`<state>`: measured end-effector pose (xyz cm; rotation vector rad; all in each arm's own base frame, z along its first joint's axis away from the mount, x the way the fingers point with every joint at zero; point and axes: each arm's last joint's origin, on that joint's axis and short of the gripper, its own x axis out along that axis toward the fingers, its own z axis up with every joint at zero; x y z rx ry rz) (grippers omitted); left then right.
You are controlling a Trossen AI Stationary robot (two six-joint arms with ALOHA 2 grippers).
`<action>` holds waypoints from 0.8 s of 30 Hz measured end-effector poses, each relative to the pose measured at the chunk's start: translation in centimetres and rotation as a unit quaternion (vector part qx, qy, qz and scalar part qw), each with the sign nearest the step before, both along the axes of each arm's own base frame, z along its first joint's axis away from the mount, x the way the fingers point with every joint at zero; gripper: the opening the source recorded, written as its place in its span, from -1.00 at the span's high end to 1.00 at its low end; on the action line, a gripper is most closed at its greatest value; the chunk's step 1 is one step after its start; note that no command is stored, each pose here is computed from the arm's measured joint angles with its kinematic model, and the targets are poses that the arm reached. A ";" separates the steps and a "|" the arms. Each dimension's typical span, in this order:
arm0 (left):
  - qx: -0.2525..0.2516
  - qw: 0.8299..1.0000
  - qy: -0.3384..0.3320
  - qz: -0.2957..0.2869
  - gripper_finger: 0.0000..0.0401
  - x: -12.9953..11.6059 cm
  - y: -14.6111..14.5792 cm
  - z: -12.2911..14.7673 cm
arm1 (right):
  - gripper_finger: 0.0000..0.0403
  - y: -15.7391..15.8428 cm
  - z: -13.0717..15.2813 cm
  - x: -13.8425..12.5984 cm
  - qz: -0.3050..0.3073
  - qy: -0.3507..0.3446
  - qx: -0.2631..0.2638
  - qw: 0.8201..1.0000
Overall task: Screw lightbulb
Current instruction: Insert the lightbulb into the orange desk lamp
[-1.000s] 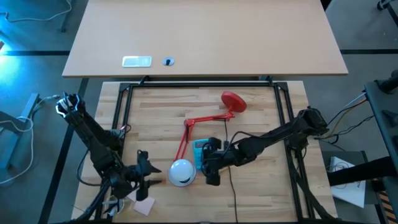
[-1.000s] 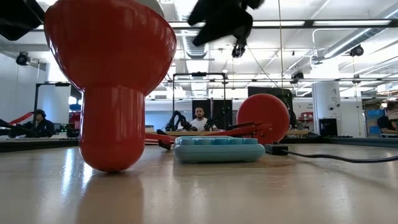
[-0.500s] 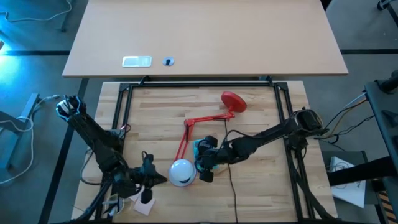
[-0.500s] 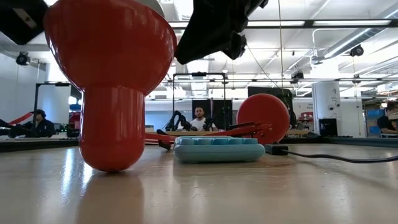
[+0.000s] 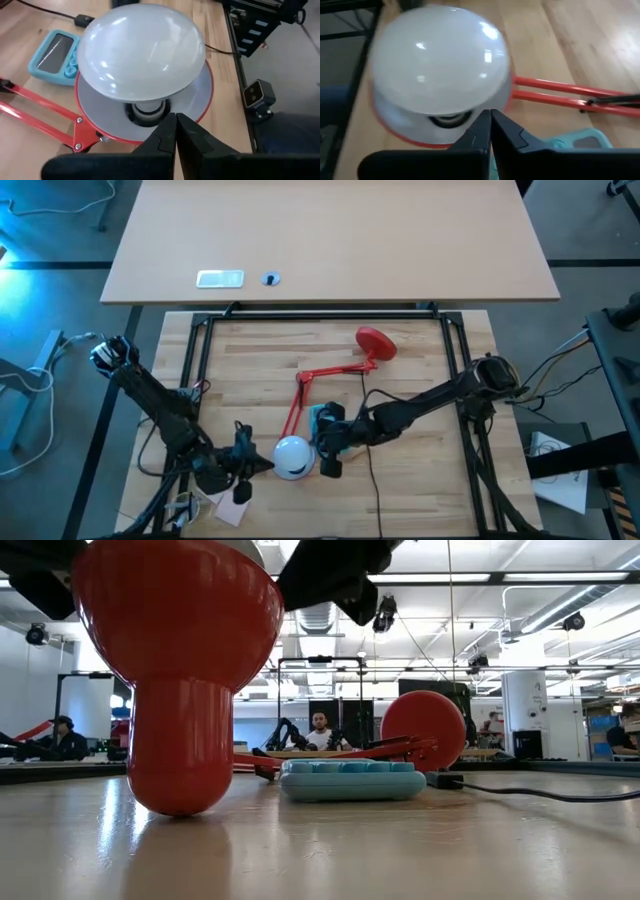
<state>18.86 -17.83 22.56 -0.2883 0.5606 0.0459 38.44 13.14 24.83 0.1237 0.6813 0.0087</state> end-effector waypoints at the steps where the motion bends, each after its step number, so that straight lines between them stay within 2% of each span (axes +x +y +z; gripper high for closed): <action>1: 0.002 1.000 0.000 0.001 1.00 0.1 0.1 0.0 | 0.99 0.1 0.0 0.0 0.003 -0.001 0.001 1.000; 6: 0.017 1.000 0.001 0.011 1.00 0.6 0.9 0.1 | 0.99 0.5 0.0 -0.1 0.014 0.001 0.013 1.000; 10: 0.037 0.999 0.022 0.018 1.00 0.8 1.9 0.0 | 0.99 1.6 0.1 -0.4 0.056 0.004 0.040 0.998; 13: 0.042 0.997 0.059 0.012 1.00 0.0 2.8 0.1 | 0.99 2.3 0.1 -0.7 0.080 0.012 0.051 0.995; 15: 0.027 0.997 0.075 0.010 1.00 -0.8 3.3 0.7 | 1.00 2.5 0.0 -0.9 0.082 0.018 0.048 0.995; 17: 0.000 0.998 0.068 0.002 1.00 -1.5 3.4 1.7 | 1.00 2.4 0.2 -1.1 0.074 0.022 0.044 0.996; 20: -0.033 0.999 0.024 -0.017 1.00 -2.1 3.0 3.0 | 0.99 1.8 0.6 -1.2 0.031 0.012 0.018 0.999; 24: -0.037 0.998 -0.011 -0.041 1.00 -1.6 2.2 3.4 | 1.00 0.6 0.6 -0.9 -0.027 0.001 -0.018 0.999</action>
